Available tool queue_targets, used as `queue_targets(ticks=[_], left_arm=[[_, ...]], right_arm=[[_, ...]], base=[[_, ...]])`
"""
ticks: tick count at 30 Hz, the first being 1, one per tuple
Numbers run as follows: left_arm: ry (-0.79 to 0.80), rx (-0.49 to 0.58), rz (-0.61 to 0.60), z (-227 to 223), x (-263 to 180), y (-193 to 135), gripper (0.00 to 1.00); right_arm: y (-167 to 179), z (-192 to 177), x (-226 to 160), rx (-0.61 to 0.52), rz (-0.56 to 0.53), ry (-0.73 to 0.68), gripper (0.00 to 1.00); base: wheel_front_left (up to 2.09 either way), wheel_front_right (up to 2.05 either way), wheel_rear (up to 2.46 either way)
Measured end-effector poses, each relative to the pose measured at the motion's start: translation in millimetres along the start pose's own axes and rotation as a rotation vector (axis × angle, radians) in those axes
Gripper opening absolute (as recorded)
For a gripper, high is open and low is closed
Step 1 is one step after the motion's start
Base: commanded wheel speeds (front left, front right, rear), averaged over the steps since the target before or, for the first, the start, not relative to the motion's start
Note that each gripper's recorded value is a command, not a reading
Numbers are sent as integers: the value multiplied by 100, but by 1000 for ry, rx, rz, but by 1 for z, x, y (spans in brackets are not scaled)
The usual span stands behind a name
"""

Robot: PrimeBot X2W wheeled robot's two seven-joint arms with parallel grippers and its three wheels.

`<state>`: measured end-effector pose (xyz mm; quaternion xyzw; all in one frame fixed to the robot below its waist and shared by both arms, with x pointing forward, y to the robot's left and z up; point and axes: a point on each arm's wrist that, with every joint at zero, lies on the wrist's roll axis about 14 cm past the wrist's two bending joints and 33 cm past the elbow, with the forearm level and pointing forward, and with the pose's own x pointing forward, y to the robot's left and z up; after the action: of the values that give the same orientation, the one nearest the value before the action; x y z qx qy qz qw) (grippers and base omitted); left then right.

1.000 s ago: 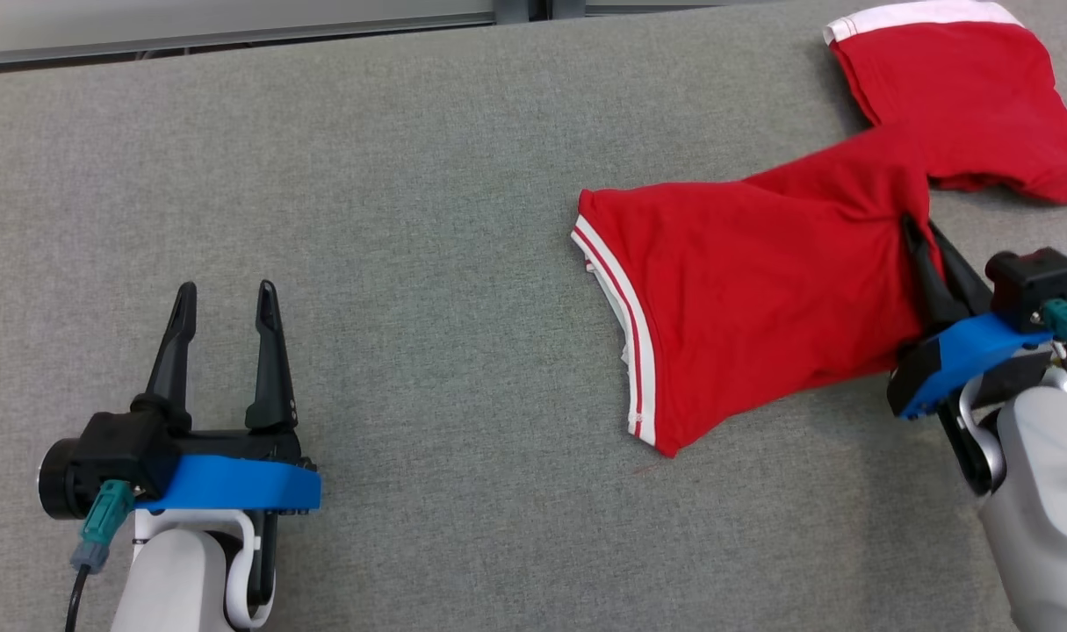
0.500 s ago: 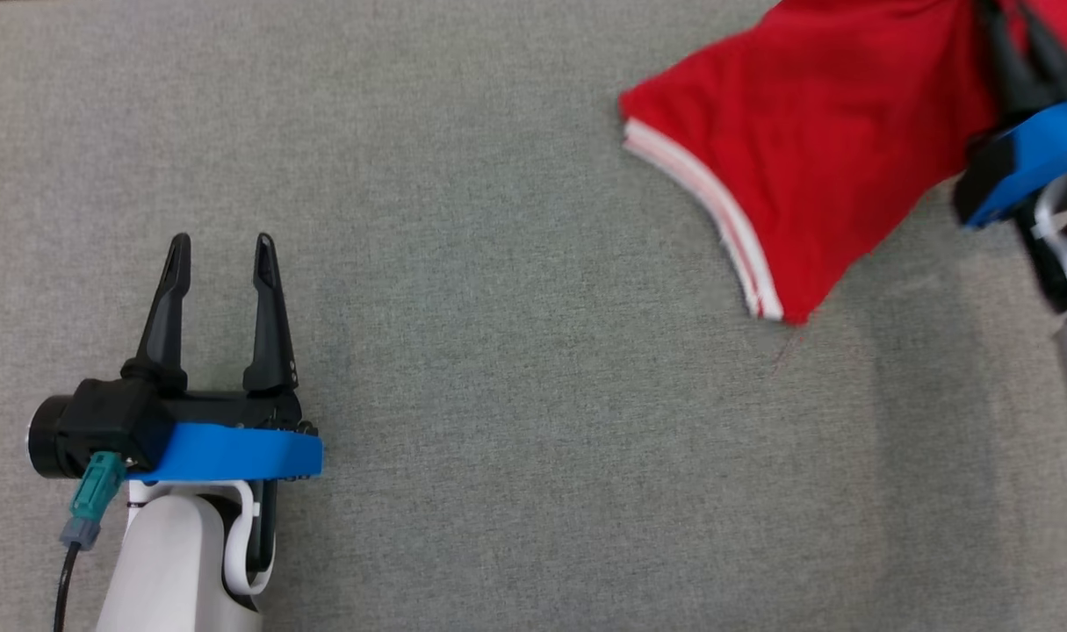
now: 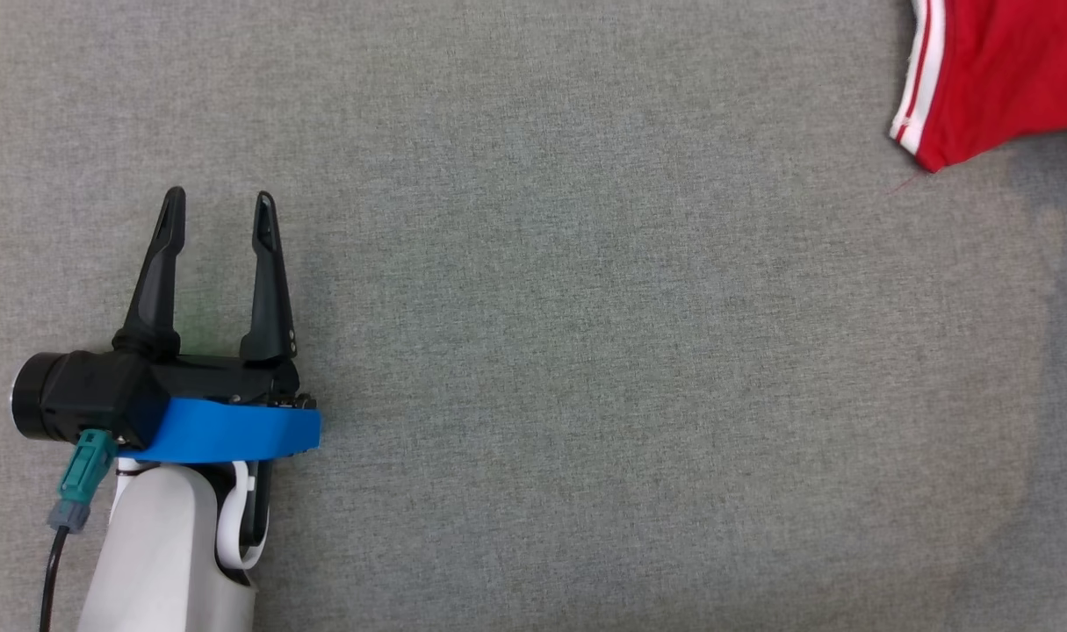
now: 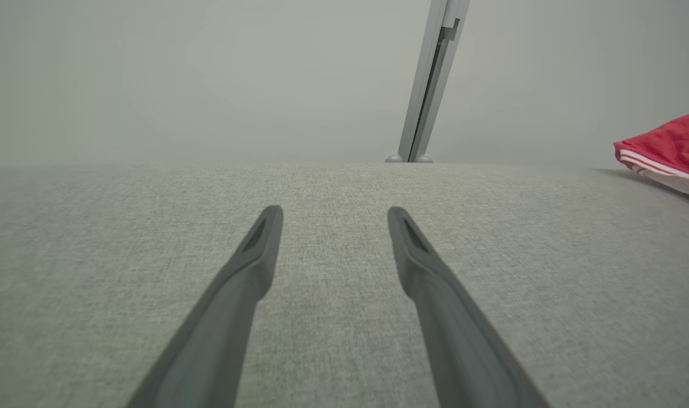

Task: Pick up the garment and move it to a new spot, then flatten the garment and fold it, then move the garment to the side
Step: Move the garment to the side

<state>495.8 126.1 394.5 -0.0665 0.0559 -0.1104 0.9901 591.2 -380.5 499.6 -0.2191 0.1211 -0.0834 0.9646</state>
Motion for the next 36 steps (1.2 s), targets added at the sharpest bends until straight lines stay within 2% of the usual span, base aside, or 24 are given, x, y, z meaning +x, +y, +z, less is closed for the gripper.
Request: queue_targets(ticks=[11,12,13,14,15,16,17,22,27,32,36], left_arm=[[1,3,-15,-3,4,-2,100],[1,3,-14,-3,4,-1,100],[3,2,-11,-4,4,-1,100],[4,1,-9,-4,4,0,100],[4,1,-7,-4,4,1,100],[5,1,-5,-4,4,2,100],[4,1,-2,-4,4,3,100],[3,3,9,-2,2,6,100],[-10,3,31,6,-2,11,100],[-32,8,62,21,-12,17,100],[-59,11,101,36,-26,25,100]], right_arm=[[-29,-28,2,-36,-86,147,0],[-28,-32,3,-34,-88,165,3],[-27,-38,3,-26,-91,186,16],[-27,-42,3,-17,-94,199,40],[-25,-44,4,-20,-92,210,49],[-22,-47,4,-28,-87,221,94],[-18,-47,5,-24,-83,221,100],[-12,-46,6,-15,-83,211,100],[-12,-24,5,-18,-87,133,100],[6,22,1,0,-48,-42,100],[37,65,-11,39,20,-206,100]], base=[[0,0,0],[0,0,0],[0,0,0],[0,0,0],[0,0,0],[0,0,0],[0,0,0],[0,0,0],[0,0,0],[0,0,0],[0,0,0]])
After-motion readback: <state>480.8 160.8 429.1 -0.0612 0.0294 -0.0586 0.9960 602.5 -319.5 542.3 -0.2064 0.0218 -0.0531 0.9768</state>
